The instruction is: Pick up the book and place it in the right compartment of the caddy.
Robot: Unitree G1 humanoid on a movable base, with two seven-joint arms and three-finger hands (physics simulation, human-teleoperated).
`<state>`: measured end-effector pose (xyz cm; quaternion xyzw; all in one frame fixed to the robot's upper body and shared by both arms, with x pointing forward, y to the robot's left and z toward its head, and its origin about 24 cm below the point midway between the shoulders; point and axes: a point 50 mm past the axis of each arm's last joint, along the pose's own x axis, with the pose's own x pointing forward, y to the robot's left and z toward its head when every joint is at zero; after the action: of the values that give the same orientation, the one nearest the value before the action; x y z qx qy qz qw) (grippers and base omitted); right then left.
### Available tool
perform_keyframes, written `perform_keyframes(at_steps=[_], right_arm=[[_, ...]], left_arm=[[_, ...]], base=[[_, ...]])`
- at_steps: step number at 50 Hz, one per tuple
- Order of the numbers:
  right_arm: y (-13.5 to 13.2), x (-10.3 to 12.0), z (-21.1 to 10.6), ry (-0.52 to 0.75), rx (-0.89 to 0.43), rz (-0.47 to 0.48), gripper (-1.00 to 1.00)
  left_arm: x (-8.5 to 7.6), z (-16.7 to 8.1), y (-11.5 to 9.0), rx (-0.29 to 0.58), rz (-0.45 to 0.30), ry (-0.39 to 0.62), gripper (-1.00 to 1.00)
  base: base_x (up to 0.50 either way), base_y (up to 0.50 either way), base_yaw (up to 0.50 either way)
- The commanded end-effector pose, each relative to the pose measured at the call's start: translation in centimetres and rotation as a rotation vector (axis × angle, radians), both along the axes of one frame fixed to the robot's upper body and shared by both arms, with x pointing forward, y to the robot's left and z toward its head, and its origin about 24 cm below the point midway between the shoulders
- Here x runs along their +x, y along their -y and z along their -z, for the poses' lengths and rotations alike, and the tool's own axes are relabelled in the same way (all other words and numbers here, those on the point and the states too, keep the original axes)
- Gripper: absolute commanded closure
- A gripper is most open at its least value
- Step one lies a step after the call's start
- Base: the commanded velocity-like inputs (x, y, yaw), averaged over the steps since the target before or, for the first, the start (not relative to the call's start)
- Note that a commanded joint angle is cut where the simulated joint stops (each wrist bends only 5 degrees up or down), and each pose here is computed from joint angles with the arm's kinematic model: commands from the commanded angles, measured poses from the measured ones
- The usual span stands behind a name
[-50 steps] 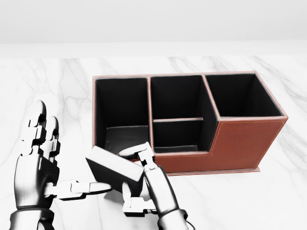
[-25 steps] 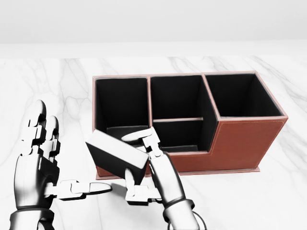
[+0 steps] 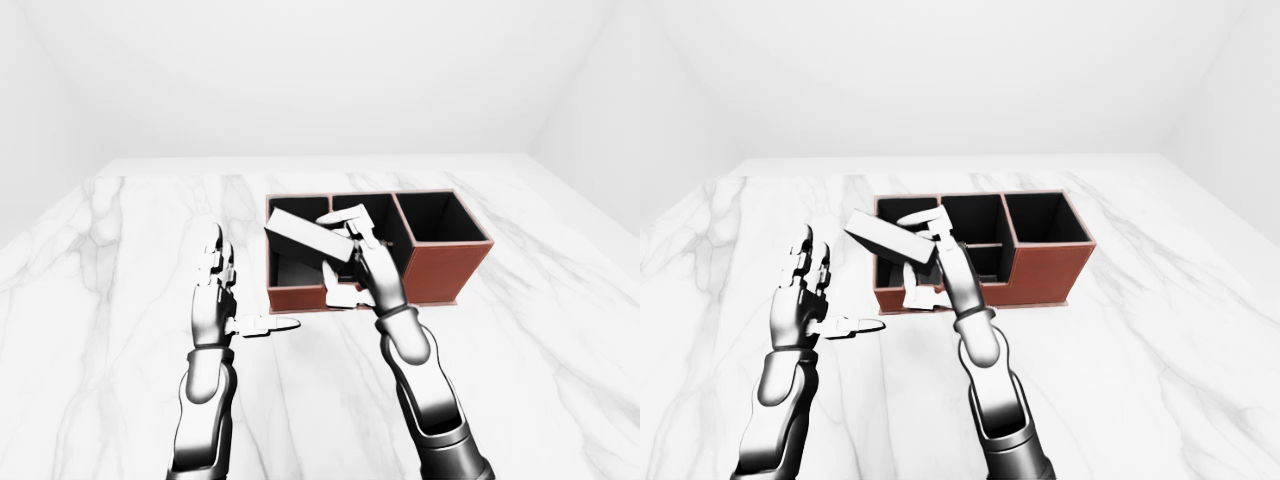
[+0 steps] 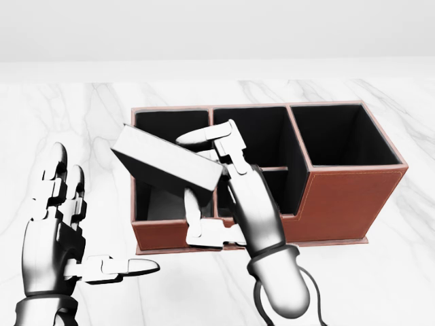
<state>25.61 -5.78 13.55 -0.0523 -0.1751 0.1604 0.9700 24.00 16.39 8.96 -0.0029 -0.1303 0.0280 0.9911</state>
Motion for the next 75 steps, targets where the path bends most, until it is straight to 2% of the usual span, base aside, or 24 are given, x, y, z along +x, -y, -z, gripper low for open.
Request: perform_keyframes(at_steps=[1,17,32,48,60,75], right_arm=[[1.4,-0.3,-5.3,0.212,0.088,0.002,1.00],[2.9,-0.2,-7.9,0.336,0.056,0.017,1.00],[4.8,0.3,-8.7,0.365,0.032,0.053,1.00],[9.0,2.0,-9.3,0.356,0.005,0.157,1.00],[12.4,4.0,-7.6,0.237,-0.010,0.249,1.00],[15.6,4.6,-8.1,0.221,-0.057,0.323,1.00]], left_arm=[[0.0,0.2,0.1,-0.016,0.016,-0.009,-1.00],[-0.1,0.0,0.2,-0.014,0.016,-0.001,-1.00],[0.0,0.3,0.1,-0.014,0.017,-0.011,-1.00],[-0.1,0.2,0.2,-0.012,0.018,-0.007,-1.00],[-0.1,0.1,0.3,-0.008,0.019,-0.006,-1.00],[0.0,0.3,0.3,-0.007,0.017,-0.014,-1.00]], base=[[0.00,0.00,0.00],[0.00,0.00,0.00],[0.00,0.00,0.00],[0.00,0.00,0.00],[0.00,0.00,0.00],[0.00,0.00,0.00]])
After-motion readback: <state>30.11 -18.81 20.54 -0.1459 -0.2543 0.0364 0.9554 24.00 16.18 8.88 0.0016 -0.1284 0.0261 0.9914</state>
